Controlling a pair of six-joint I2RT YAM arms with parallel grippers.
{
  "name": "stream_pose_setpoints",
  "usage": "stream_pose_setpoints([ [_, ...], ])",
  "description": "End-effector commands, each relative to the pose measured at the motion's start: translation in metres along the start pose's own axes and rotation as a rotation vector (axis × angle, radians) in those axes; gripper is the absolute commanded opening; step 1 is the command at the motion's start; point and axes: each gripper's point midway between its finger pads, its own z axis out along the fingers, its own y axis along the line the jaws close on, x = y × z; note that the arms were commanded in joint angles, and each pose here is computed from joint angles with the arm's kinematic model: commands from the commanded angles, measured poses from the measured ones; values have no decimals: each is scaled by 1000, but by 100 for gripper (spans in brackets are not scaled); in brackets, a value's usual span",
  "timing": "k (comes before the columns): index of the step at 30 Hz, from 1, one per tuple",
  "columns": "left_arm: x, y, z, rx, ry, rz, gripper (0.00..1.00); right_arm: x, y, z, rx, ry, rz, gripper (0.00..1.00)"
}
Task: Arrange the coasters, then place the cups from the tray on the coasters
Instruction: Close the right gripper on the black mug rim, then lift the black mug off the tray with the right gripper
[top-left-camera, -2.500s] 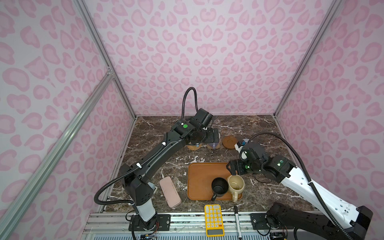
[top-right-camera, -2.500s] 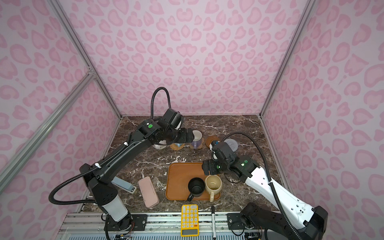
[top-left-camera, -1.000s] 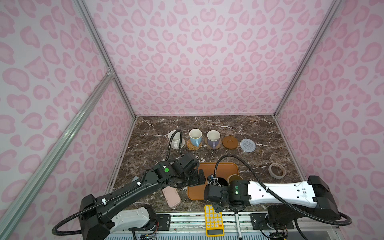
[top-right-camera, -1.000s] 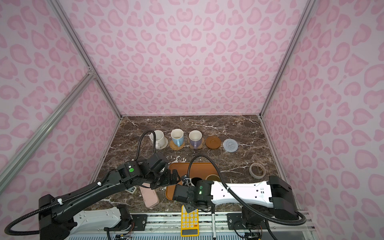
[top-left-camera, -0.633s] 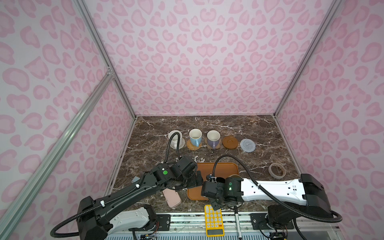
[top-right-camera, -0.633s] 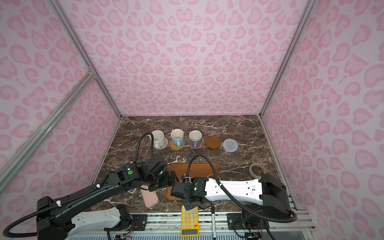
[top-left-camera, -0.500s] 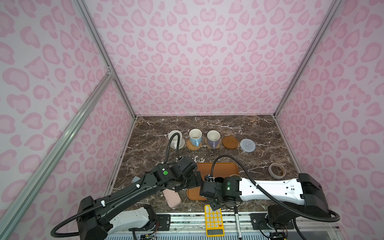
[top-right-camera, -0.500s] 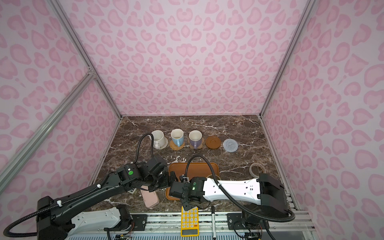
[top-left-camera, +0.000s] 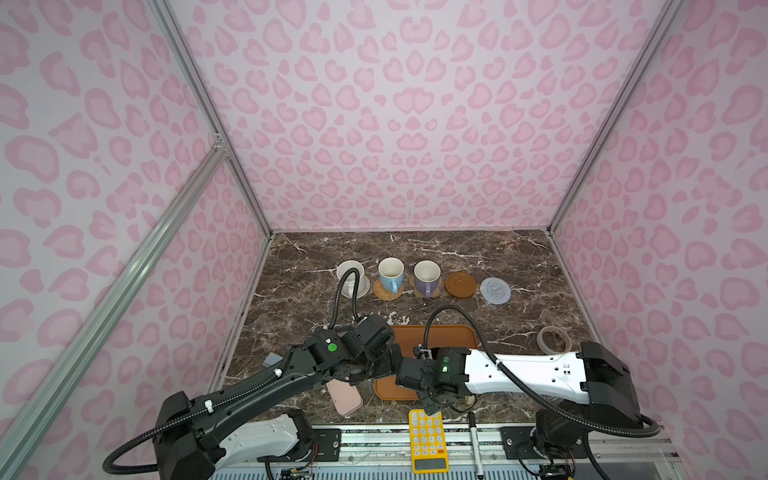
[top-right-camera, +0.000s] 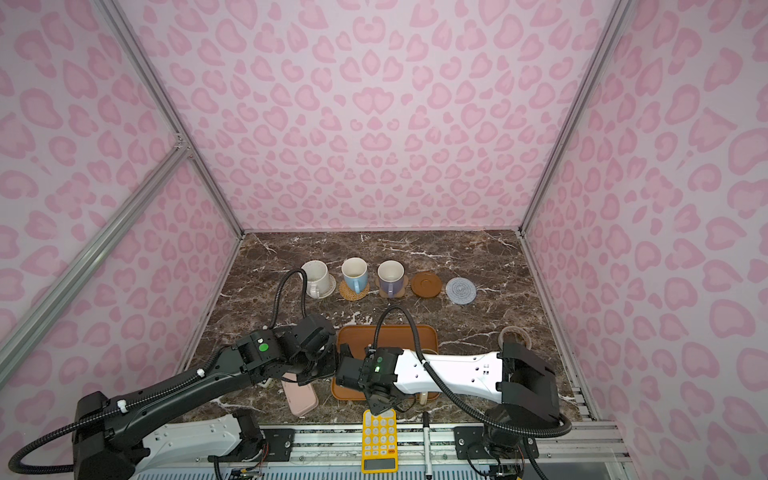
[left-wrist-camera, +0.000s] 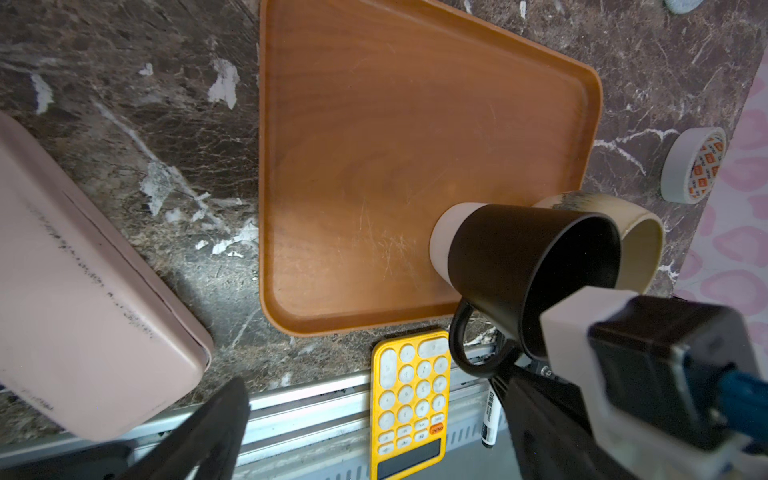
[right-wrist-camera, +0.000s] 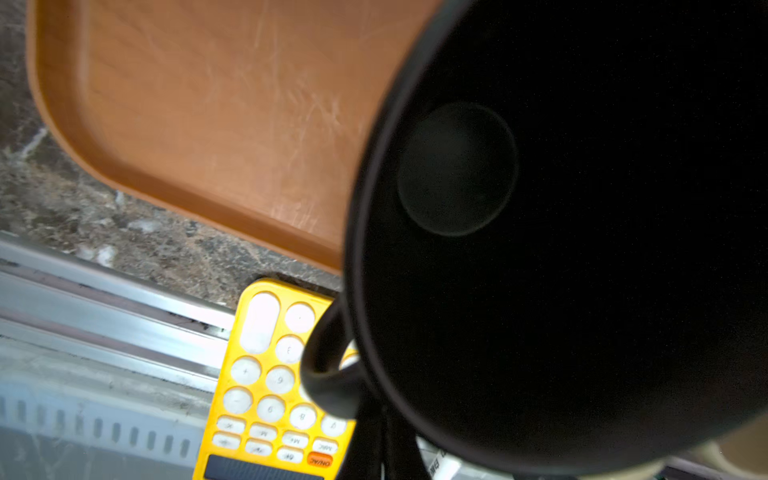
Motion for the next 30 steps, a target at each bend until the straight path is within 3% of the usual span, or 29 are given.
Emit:
stream_pose_setpoints([
  [1,-2,1,2,-6,-13,-8,97,1,-8,-2,34,-8,5,13],
  [7,-2,2,5,-10,-9,-8,98,-12,10,-20,-87,-89,-31,34],
  [10,-2,3,3,-5,-19,-20,97,-16,8,-18,-83,-77,-13,44],
  [15,-2,9,0,-10,-34,-39,97,-22,4,-14,-13,-37,12,52],
  [23,0,15,1,-18,-39,-52,97,-30,-15,-10,64,-33,71,50],
  [30,-1,15,3,-22,-39,-49,97,-30,-30,-6,75,-31,129,39],
])
